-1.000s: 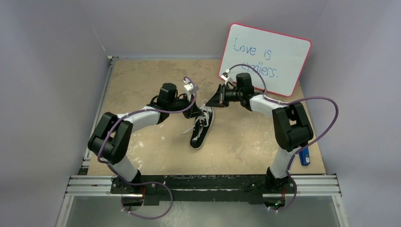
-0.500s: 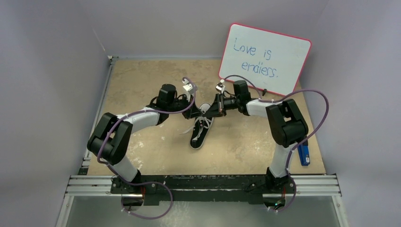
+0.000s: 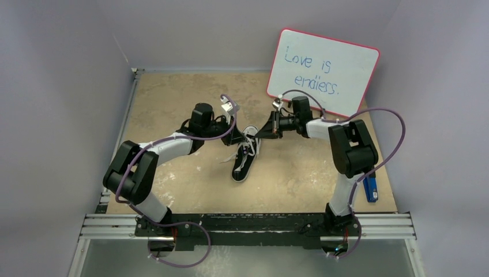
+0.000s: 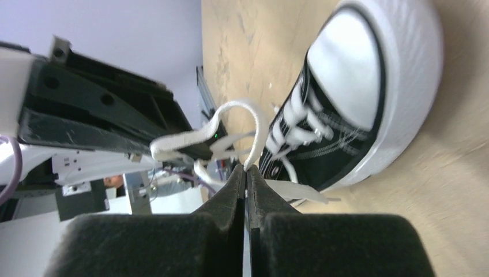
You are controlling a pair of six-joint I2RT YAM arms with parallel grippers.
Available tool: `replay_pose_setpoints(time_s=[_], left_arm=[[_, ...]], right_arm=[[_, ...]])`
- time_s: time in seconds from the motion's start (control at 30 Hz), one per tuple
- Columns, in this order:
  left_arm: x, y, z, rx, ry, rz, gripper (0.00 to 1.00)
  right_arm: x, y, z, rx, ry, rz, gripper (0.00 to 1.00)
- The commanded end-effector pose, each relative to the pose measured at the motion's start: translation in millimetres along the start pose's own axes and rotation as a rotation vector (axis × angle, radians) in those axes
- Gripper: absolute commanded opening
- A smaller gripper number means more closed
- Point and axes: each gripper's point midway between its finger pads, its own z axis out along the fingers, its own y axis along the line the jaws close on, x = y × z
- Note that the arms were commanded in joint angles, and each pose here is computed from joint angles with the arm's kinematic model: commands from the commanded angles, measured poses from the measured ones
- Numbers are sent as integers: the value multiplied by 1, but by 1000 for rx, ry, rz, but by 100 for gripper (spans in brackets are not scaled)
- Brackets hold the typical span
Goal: Tie the shoes
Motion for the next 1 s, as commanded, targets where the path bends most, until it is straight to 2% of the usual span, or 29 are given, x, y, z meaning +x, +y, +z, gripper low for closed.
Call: replay_pose_setpoints(time_s=[0.0,0.23,0.53,0.77,0.97], left_arm=[[-18,-11,-7,31,-47,58,0],[-22,-12,-5,46,-55,60,0],[-13,12,5,-25,-34,25,0],[-1,28,7,-91,12,8,0],[-6,30,9,-98,-7,-5,0]], right_arm=[[-30,10,6,0,-41,-145,0],[7,22,41,-85,112,-208,0],[50,31,31,-267,223,-155,1],[45,45,12,-446,131,-83,0],[44,37,18,-375,138,-119,0]])
